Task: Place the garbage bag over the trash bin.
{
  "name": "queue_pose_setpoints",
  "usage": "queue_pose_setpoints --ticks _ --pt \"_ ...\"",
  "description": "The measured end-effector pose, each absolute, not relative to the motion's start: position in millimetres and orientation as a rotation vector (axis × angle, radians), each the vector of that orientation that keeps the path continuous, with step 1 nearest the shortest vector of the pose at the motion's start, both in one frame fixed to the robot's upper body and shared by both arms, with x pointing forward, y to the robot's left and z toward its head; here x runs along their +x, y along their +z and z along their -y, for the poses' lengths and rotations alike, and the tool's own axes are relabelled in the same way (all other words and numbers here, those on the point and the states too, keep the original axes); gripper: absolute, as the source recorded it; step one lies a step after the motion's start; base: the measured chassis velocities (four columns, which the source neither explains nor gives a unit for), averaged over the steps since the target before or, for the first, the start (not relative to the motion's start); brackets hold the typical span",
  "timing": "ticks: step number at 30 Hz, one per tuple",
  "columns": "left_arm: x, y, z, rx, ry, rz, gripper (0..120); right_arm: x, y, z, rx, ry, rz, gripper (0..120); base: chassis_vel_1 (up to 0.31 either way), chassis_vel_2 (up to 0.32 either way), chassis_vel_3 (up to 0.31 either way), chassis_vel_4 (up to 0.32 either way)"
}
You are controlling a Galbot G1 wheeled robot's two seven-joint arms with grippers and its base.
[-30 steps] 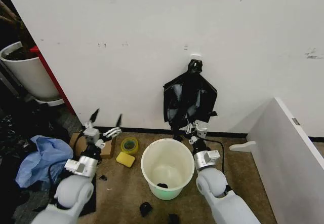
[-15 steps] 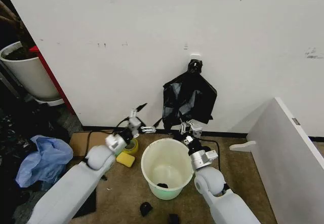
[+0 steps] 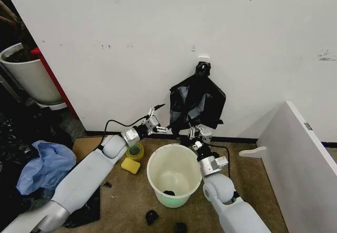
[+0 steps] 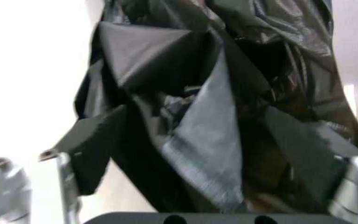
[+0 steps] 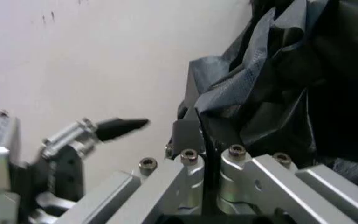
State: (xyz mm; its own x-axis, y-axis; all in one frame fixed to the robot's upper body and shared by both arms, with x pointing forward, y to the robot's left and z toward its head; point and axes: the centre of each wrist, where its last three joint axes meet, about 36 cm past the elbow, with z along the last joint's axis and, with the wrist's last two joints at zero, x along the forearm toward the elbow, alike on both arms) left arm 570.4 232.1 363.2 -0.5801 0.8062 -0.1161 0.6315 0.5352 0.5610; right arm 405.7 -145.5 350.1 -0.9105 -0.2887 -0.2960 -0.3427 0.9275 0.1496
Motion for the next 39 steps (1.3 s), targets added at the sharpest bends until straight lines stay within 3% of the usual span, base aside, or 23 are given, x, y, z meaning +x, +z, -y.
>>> queue_pose_setpoints --ticks 6,14,19,23,29,33,39 --pt "577.8 352.8 -209.5 1.174 0.754 -2.368 59 400.2 350.5 144.2 -0.475 0.292 -2.808 0 0.000 0.000 0.000 0.000" --pt "572.5 345.2 -202.9 1.069 0.756 -2.419 36 398.6 352.0 146.2 -0.470 0.290 -2.804 0 0.000 0.000 0.000 0.000" --pt "560.6 342.4 -200.5 0.957 0.666 -2.512 12 396.5 350.1 149.1 -0.458 0.286 -2.797 0 0.000 0.000 0.000 0.000" --pt "549.9 339.8 -198.0 0.878 0.559 -2.596 1 393.4 349.3 152.1 -0.449 0.281 -2.797 0 0.000 0.000 0.000 0.000" --pt "514.2 337.9 -189.4 0.717 0.248 -2.768 0 378.8 350.2 157.3 -0.360 0.179 -2.849 0 0.000 0.000 0.000 0.000" --pt "481.6 338.1 -188.7 0.596 -0.019 -2.829 0 345.6 348.8 167.7 -0.255 -0.132 -2.919 0 0.000 0.000 0.000 0.000" --pt "449.8 334.6 -201.1 0.520 -0.094 -2.850 0 317.4 359.4 161.9 -0.048 -0.305 -2.987 0 0.000 0.000 0.000 0.000"
